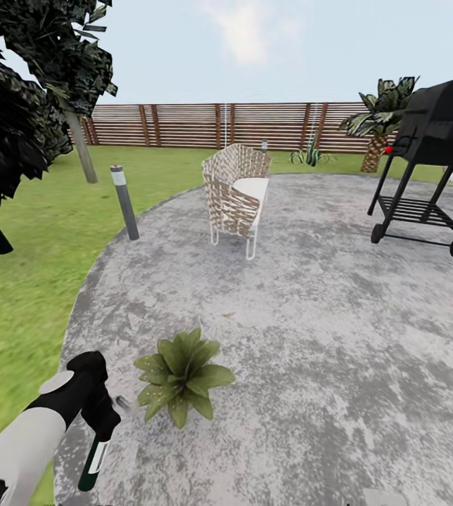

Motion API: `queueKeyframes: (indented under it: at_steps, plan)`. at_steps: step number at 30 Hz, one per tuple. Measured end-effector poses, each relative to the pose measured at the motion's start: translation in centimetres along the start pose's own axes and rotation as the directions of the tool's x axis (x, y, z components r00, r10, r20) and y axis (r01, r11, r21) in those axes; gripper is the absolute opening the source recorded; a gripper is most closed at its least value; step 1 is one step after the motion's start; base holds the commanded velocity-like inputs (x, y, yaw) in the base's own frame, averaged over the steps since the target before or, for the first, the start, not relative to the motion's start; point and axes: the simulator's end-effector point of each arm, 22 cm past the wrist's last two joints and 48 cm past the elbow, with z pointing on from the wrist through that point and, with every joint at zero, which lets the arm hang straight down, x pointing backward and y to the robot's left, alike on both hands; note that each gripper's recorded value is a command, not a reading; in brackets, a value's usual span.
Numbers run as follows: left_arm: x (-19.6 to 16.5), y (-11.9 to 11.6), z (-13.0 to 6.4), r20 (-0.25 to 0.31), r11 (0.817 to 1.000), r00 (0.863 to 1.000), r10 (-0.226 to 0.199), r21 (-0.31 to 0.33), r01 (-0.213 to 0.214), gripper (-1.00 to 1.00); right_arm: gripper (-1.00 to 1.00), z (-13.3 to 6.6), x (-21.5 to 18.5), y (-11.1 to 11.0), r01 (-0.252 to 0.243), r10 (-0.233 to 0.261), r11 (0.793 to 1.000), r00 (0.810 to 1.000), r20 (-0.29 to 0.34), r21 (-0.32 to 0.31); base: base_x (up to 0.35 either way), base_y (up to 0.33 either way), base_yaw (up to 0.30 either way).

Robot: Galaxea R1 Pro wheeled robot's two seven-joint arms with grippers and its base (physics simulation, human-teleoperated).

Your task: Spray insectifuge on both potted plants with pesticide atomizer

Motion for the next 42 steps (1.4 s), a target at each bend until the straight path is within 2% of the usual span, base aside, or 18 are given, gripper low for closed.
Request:
queueKeyframes:
  at_steps: [4, 9, 19, 33, 36, 37, 42]
  plan:
    - [0.4, 0.3, 0.2, -0.011, 1.000, 1.000, 0.001, -0.010, -0.001, -1.00, 1.00, 0.0, 0.0, 0.0, 0.001, -0.001, 1.000, 1.000, 0.000, 0.000, 0.009, -0.010, 0.272]
    - [1.6, 1.9, -0.1, -0.062, 0.997, 0.998, 0.001, -0.072, -0.006, -1.00, 1.00, 0.0, 0.0, 0.0, 0.001, -0.001, 1.000, 1.000, 0.000, 0.000, 0.013, -0.002, 0.065]
    - [0.9, 1.5, -0.3, -0.055, 0.997, 0.998, 0.011, -0.073, -0.015, -1.00, 1.00, 0.0, 0.0, 0.0, 0.001, -0.001, 1.000, 1.000, 0.000, 0.000, 0.126, -0.195, 0.013]
    - [0.7, 1.4, -0.4, -0.046, 0.997, 0.999, 0.011, -0.075, -0.015, -1.00, 1.00, 0.0, 0.0, 0.0, 0.001, -0.001, 1.000, 1.000, 0.000, 0.001, -0.064, -0.266, 0.201]
    - [0.8, 1.4, -0.4, -0.048, 0.997, 0.999, -0.008, -0.075, 0.004, -1.00, 1.00, 0.1, 0.1, -0.3, 0.002, -0.002, 1.000, 1.000, -0.001, 0.004, 0.000, -0.273, 0.007]
    - [0.9, 1.3, -0.3, -0.051, 0.997, 0.998, -0.027, -0.075, 0.023, -1.00, 1.00, 0.1, 0.1, -0.4, 0.003, -0.003, 1.000, 1.000, -0.001, 0.005, 0.000, -0.273, 0.001]
    - [0.9, 1.3, -0.3, -0.051, 0.997, 0.998, -0.034, -0.074, 0.030, -1.00, 1.00, 0.1, 0.1, -0.4, 0.003, -0.003, 1.000, 1.000, -0.001, 0.005, 0.000, -0.273, 0.000]
